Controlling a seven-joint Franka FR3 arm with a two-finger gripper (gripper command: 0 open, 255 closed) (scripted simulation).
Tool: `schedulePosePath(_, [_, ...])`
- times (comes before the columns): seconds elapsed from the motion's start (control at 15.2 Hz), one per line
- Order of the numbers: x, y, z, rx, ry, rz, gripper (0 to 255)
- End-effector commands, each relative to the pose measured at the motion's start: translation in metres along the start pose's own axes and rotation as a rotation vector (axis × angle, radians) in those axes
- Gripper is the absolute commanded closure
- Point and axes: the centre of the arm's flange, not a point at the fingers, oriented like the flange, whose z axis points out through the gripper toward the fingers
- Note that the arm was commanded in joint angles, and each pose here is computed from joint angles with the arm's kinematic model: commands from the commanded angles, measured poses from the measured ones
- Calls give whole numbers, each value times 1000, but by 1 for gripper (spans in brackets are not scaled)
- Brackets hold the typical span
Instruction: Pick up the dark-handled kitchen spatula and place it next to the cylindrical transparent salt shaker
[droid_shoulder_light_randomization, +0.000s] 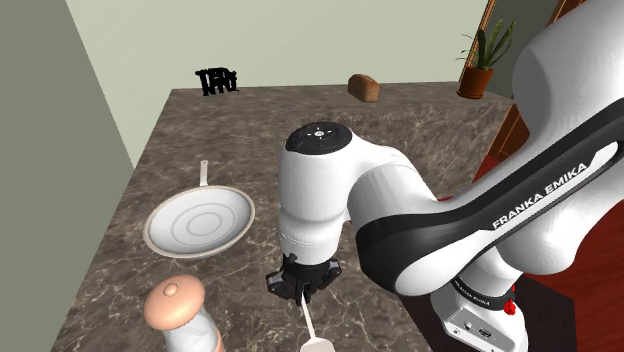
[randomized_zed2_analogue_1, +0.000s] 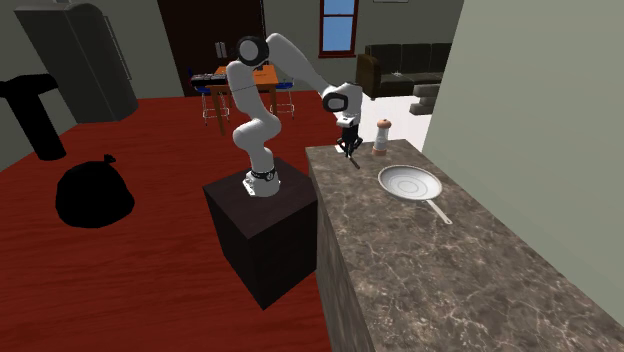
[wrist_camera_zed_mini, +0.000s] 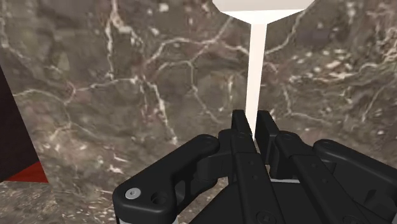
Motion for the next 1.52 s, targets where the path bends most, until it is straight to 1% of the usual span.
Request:
schedulePosePath(0.0, [0, 0, 2, 0, 0, 0, 255])
schedulePosePath(0.33, [0, 0, 2, 0, 0, 0, 255])
schedulePosePath(0.4, [0, 0, 2, 0, 0, 0, 0])
schedulePosePath(0.73, [0, 0, 2, 0, 0, 0, 0])
schedulePosePath(0.99, [0, 0, -48, 0, 0, 0, 0])
schedulePosePath(1.45, [0, 0, -48, 0, 0, 0, 0])
